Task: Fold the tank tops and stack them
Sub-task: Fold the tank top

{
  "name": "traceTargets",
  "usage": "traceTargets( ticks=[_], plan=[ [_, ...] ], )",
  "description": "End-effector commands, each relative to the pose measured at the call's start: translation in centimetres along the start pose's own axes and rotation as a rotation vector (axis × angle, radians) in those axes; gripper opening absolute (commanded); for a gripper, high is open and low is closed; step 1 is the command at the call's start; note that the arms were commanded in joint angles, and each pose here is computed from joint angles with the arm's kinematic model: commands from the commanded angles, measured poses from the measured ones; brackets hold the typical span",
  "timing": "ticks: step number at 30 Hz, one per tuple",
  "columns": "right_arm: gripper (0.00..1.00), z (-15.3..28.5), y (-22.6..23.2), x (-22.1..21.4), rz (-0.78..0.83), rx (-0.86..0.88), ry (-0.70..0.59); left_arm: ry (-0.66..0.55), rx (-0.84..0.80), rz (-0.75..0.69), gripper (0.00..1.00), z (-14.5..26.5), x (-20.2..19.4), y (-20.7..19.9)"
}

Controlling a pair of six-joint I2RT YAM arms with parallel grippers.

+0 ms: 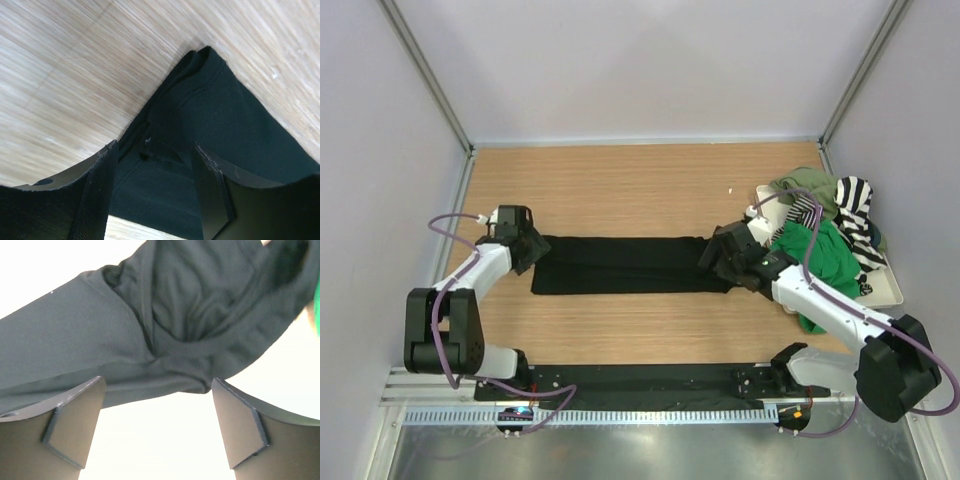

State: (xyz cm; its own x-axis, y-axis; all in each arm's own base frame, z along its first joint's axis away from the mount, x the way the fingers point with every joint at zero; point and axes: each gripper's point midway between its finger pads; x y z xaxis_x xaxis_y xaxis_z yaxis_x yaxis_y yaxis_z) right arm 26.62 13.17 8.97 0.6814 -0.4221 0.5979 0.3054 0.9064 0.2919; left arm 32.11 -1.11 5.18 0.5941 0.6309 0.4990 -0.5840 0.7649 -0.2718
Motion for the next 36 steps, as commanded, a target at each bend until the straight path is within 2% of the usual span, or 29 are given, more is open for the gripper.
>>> traceTargets(
  ticks=[1, 5, 9, 10, 13, 18, 24, 30, 36],
  plan=[
    [0.96, 1.1, -0.4, -0.5, -0.168, -0.014, 0.012, 0.003, -0.071, 0.02, 0.61, -0.6, 0.6, -2.0],
    [1.0, 1.0, -0.1, -1.1, -0.233, -0.003, 0.032, 0.021, -0.064, 0.016, 0.56, -1.4, 0.0, -1.8],
    [1.0, 0.0, -0.6, -2.0, -0.263, -0.039, 0.051, 0.036, -0.058, 0.015, 0.43, -2.1, -0.6, -1.5],
    [1.0, -0.2, -0.8, -2.2, -0.269, -0.047, 0.052, 0.037, -0.06, 0.011, 0.36, -2.1, -0.7, -1.5],
    [1.0, -1.1, -1.4, -2.4, -0.279, -0.077, 0.035, 0.04, -0.043, 0.002, 0.24, -2.5, -0.9, -1.1],
    [1.0, -2.2, -1.6, -1.7, -0.28, -0.099, 0.002, 0.034, -0.031, -0.003, 0.1, -2.3, -1.0, -0.6],
    [1.0, -4.2, -1.7, -0.4, -0.302, -0.122, 0.002, 0.048, -0.048, 0.035, 0.0, -1.6, -2.6, 0.2],
    [0.99, -6.7, -2.2, 2.1, -0.343, -0.117, 0.002, 0.072, -0.105, 0.079, 0.0, -0.1, -4.3, 0.4],
    [0.91, -10.2, 0.3, 4.4, -0.253, -0.097, 0.046, 0.14, -0.148, 0.091, 0.0, 0.5, -7.0, 0.9]
  ],
)
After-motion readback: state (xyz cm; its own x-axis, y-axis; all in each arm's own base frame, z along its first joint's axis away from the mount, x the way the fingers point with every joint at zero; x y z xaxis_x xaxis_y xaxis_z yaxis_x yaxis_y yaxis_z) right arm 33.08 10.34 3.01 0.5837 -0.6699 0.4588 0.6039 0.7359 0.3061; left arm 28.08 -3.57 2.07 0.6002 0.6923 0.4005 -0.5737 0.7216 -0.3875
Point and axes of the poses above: each gripper's point midway between its finger pads, its own z axis back along the fingers, its own y axis along the line the jaws close on, x = y × z
